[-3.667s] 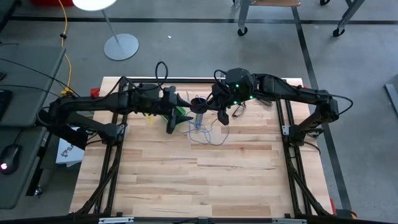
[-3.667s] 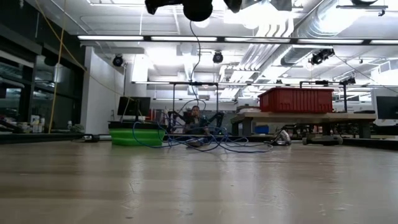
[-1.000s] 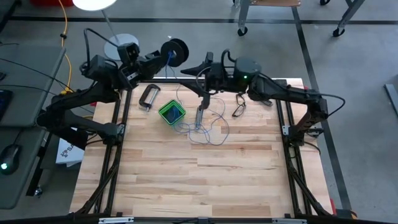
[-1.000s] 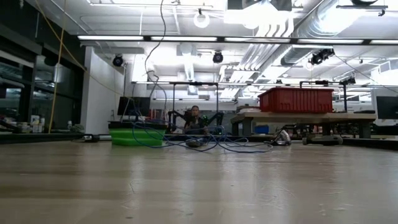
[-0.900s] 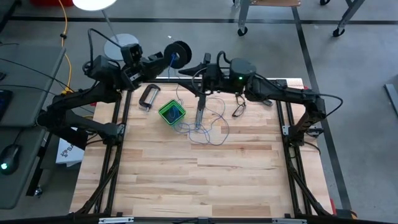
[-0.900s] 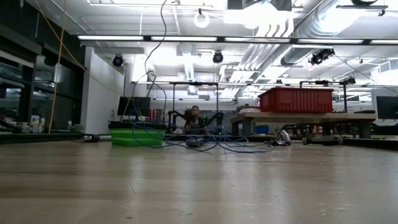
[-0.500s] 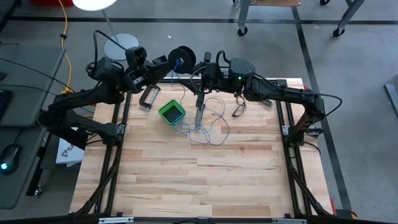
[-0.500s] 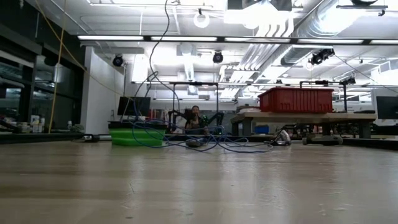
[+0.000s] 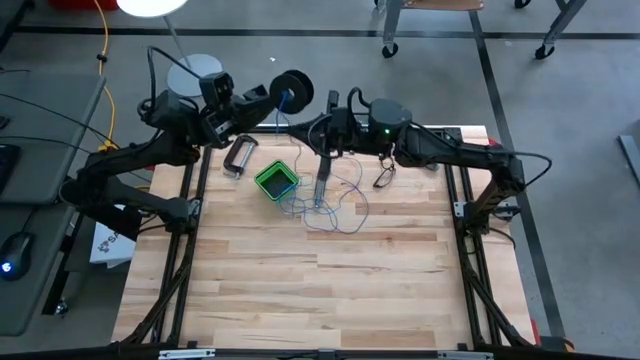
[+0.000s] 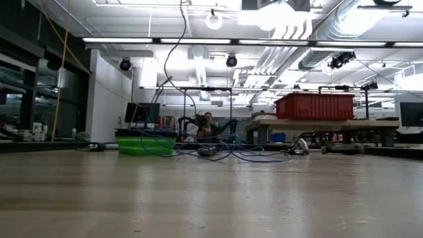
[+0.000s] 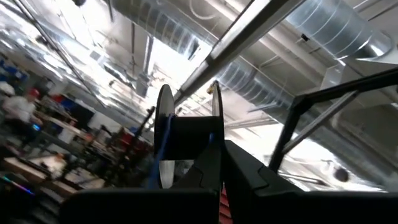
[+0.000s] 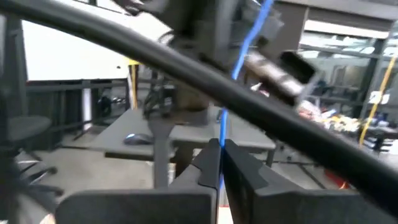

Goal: Coil cords
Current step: Coil the blue wire onto the spool

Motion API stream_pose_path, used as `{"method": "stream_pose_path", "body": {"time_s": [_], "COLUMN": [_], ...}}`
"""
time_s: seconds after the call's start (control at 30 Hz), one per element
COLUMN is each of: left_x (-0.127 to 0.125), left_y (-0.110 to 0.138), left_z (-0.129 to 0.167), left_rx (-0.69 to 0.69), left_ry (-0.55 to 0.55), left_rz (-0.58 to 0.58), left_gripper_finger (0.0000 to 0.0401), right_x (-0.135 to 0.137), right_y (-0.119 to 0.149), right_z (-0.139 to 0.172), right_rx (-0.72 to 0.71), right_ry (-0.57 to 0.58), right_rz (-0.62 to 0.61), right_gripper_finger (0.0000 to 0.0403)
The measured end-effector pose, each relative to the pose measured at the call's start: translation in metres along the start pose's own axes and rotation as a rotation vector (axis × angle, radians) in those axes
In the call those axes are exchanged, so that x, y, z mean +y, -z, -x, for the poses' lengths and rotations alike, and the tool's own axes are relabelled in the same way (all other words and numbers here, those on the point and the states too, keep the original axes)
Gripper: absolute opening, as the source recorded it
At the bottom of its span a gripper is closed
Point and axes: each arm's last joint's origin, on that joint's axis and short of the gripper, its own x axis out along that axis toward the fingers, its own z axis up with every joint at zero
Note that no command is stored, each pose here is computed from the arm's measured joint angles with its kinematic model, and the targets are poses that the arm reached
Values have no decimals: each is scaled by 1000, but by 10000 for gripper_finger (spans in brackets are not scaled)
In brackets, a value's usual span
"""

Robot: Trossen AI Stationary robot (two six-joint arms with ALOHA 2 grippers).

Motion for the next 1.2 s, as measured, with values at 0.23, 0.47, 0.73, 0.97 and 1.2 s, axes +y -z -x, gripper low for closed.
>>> {"method": "stream_pose_path", "body": {"time_s": [0.23,0.47,0.73,0.97,1.2], "left_x": [7,2,6,15,24], "left_y": [-15,-21,-9,16,32], "left_z": [11,34,42,27,0], "left_rx": [32,174,340,492,460], "left_ry": [-67,-207,-282,-214,-37], "left_rz": [34,133,381,573,634], "left_gripper_finger": [0,0,0,0,0], "right_x": [7,4,-1,-10,-11], "right_y": [-15,-33,-41,-42,-42], "right_z": [23,51,61,61,60], "right_rx": [81,118,107,96,77], "right_ry": [-29,-31,29,43,-12], "right_rz": [-10,-16,38,42,41], "right_gripper_finger": [2,1,0,0,0]}}
